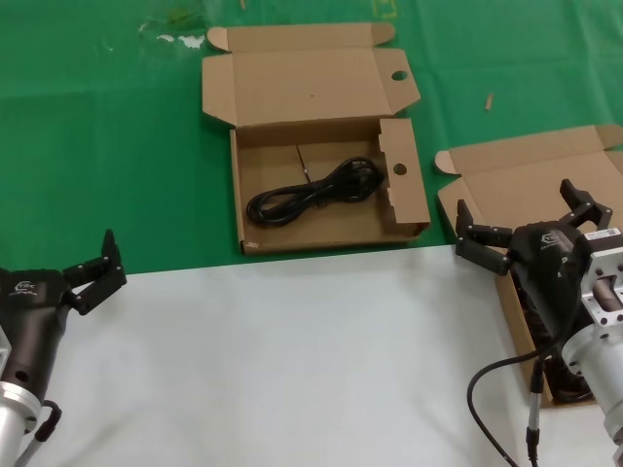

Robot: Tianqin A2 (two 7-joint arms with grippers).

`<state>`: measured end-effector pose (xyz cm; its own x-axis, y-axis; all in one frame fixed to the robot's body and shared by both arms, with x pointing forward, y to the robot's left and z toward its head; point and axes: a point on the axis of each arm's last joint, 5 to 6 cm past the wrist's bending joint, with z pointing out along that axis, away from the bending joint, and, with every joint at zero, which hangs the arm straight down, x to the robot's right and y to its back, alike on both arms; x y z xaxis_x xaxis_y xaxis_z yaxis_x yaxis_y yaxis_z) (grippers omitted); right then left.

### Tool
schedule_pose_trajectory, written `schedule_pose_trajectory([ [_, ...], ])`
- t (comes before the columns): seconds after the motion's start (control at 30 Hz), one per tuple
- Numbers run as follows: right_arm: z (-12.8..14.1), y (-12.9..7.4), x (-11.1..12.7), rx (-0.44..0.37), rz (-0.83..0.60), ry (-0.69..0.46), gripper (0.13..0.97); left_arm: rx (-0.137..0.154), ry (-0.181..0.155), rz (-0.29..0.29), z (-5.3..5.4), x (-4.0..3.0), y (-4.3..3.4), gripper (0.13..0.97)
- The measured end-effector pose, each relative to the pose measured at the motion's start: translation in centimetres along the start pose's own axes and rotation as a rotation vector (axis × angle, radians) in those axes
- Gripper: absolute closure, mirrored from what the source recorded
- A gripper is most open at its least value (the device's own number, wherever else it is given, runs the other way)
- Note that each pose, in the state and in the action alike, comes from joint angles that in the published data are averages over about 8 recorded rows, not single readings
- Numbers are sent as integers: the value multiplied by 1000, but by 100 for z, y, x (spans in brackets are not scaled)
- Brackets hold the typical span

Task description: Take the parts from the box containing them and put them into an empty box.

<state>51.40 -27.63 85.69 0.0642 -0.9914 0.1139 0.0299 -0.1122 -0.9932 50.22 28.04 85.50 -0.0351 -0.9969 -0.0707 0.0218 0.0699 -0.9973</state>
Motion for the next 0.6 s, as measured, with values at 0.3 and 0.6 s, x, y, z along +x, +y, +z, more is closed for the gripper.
schedule_pose_trajectory([
  [0.3, 0, 0, 0, 0, 0, 0, 130, 0, 0, 0, 0, 0, 0, 132],
  [0.6, 0, 0, 0, 0, 0, 0, 130, 0, 0, 0, 0, 0, 0, 132],
])
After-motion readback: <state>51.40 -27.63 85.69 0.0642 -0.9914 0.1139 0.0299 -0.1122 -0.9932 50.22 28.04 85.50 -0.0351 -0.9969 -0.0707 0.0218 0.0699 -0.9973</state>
